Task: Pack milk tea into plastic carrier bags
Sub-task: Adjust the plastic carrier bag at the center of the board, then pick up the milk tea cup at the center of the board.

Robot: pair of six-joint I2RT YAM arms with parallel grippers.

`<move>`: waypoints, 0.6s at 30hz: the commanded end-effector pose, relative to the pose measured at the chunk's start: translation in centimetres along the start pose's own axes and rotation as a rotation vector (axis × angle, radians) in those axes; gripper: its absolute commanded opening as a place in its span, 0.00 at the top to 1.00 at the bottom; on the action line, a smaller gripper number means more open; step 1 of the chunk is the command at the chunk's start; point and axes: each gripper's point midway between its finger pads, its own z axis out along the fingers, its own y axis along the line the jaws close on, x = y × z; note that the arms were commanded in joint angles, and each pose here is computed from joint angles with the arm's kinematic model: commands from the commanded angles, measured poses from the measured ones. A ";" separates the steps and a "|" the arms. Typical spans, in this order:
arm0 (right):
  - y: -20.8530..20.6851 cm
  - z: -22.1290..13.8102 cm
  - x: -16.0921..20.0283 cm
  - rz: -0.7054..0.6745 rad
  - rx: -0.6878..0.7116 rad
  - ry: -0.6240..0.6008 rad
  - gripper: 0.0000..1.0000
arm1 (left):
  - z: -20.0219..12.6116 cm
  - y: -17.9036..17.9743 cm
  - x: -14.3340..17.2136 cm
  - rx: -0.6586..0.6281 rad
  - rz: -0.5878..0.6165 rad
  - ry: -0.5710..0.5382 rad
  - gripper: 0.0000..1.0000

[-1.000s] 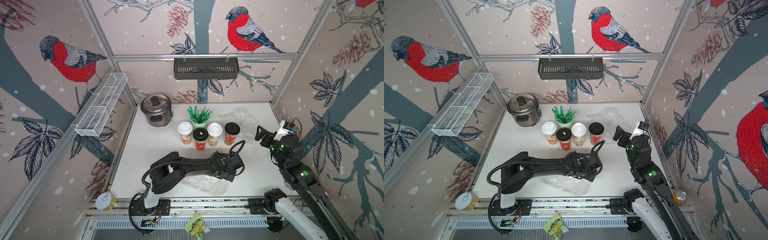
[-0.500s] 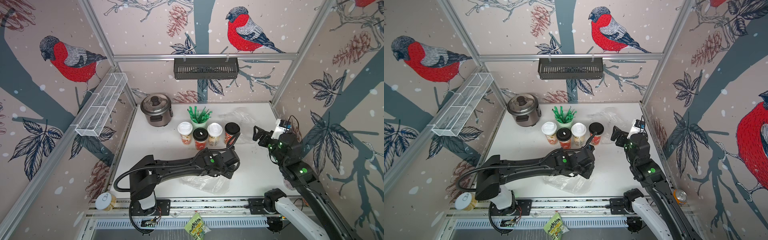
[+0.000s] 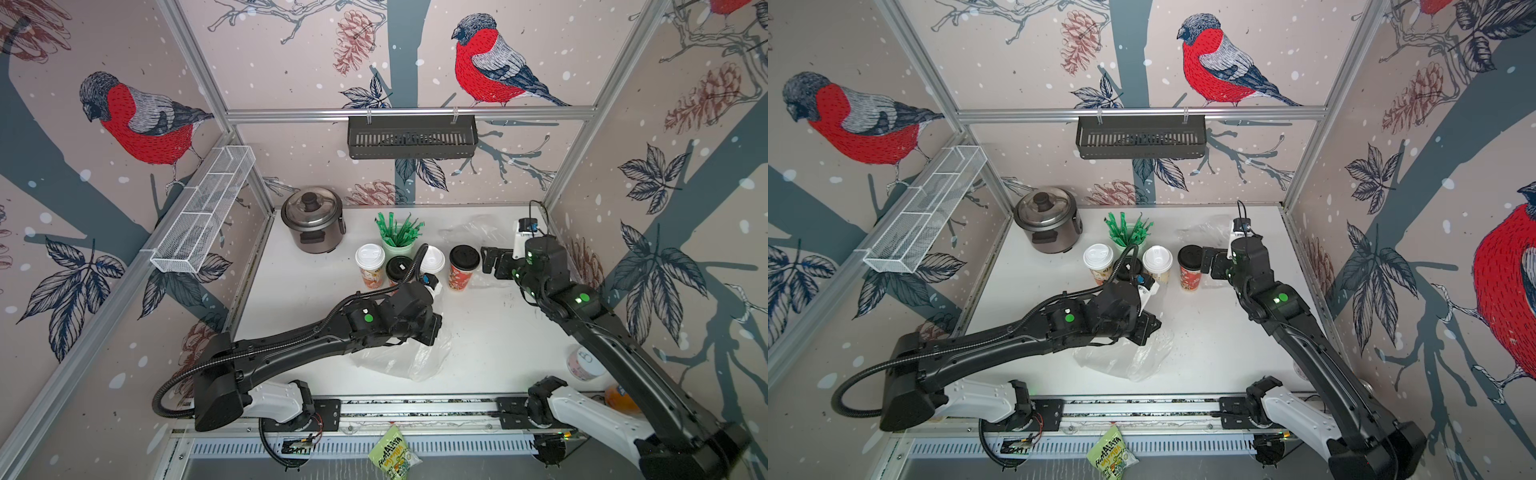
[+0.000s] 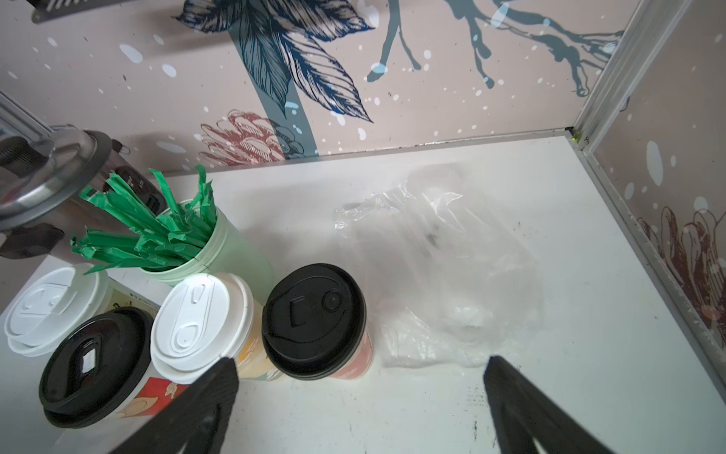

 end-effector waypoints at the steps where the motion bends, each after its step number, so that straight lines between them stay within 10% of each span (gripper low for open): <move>1: 0.6 1.3 0.3 -0.077 0.002 0.066 0.00 | -1.6 -0.6 -1.3 0.040 0.021 -0.079 1.00; 18: 3.1 7.6 3.6 -0.211 -0.028 0.332 0.00 | -4.8 1.4 -2.3 0.022 0.024 -0.210 1.00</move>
